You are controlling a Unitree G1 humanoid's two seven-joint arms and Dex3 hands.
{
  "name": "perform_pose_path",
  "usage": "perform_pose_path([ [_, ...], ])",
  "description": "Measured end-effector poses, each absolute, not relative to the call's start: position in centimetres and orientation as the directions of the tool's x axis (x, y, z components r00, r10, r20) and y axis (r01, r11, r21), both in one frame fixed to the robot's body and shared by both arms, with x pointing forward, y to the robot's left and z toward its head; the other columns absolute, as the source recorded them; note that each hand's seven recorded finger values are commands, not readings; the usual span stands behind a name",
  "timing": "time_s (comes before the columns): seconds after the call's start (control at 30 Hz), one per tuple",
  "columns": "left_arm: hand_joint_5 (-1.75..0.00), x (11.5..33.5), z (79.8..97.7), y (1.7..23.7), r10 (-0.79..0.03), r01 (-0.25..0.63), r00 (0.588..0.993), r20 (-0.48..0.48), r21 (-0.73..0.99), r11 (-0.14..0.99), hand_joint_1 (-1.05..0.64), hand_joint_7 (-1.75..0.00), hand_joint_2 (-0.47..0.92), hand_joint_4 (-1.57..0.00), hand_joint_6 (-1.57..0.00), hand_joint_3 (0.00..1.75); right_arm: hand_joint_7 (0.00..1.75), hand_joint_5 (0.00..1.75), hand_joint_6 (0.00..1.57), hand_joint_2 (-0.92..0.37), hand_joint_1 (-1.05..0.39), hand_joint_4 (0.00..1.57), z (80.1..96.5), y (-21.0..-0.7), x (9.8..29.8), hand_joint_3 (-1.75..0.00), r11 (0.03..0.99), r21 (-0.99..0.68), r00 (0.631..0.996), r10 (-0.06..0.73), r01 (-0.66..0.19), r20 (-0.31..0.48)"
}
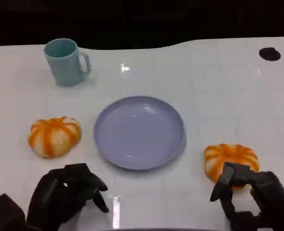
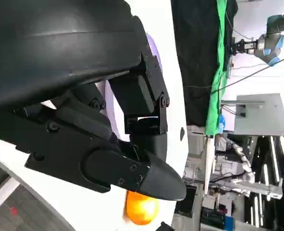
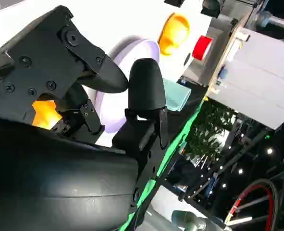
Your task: Grasp the bread from the table and place it into the plate.
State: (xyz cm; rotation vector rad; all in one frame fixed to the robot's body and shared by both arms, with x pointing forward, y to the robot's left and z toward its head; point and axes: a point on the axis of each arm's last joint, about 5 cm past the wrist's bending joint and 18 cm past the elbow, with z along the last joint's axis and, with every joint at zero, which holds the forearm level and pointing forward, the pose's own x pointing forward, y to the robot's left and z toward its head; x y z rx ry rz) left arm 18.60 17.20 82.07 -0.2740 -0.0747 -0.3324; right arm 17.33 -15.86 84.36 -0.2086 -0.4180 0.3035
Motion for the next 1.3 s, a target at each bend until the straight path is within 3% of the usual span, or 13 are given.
perform_pose_path([
  [0.8, -1.21, 18.64, 82.09, 17.22, -0.310, 0.331, 0.943, 0.118, -0.254, 0.909, -0.94, -0.71, 0.92, -1.15, -1.23, 0.06, 1.21, 1.66, 0.92, -0.31, -0.19, 0.91, 84.35, -15.84, 17.38, -1.41, 0.934, -0.272, 0.872, 0.322, -0.230, 0.368],
  [0.93, -1.21, 18.64, 82.09, 17.22, -0.310, 0.331, 0.943, 0.118, -0.254, 0.909, -0.93, -0.70, 0.92, -1.15, -1.23, 0.06, 1.17, 1.56, 0.88, -0.32, -0.17, 0.85, 84.36, -15.86, 17.38, -1.38, 0.936, -0.266, 0.873, 0.318, -0.229, 0.370],
  [1.0, -1.21, 18.64, 82.09, 17.22, -0.310, 0.331, 0.943, 0.118, -0.254, 0.909, -0.93, -0.70, 0.92, -1.15, -1.23, 0.06, 1.09, 1.43, 0.79, -0.34, -0.19, 0.78, 84.37, -15.85, 17.40, -1.29, 0.942, -0.242, 0.874, 0.311, -0.232, 0.374],
  [1.13, -1.21, 18.64, 82.09, 17.22, -0.310, 0.331, 0.943, 0.118, -0.254, 0.909, -0.93, -0.70, 0.92, -1.14, -1.23, 0.06, 0.76, 1.11, 0.53, -0.55, -0.27, 0.61, 84.55, -15.79, 17.48, -0.87, 0.949, -0.163, 0.871, 0.312, -0.269, 0.379],
  [1.3, -1.21, 18.63, 82.04, 17.26, -0.310, 0.329, 0.944, 0.116, -0.255, 0.909, -0.93, -0.70, 0.92, -1.14, -1.23, 0.06, 0.75, 0.99, 0.32, -0.77, -0.37, 0.46, 85.34, -15.81, 17.70, -0.49, 0.941, -0.136, 0.846, 0.337, -0.309, 0.414],
])
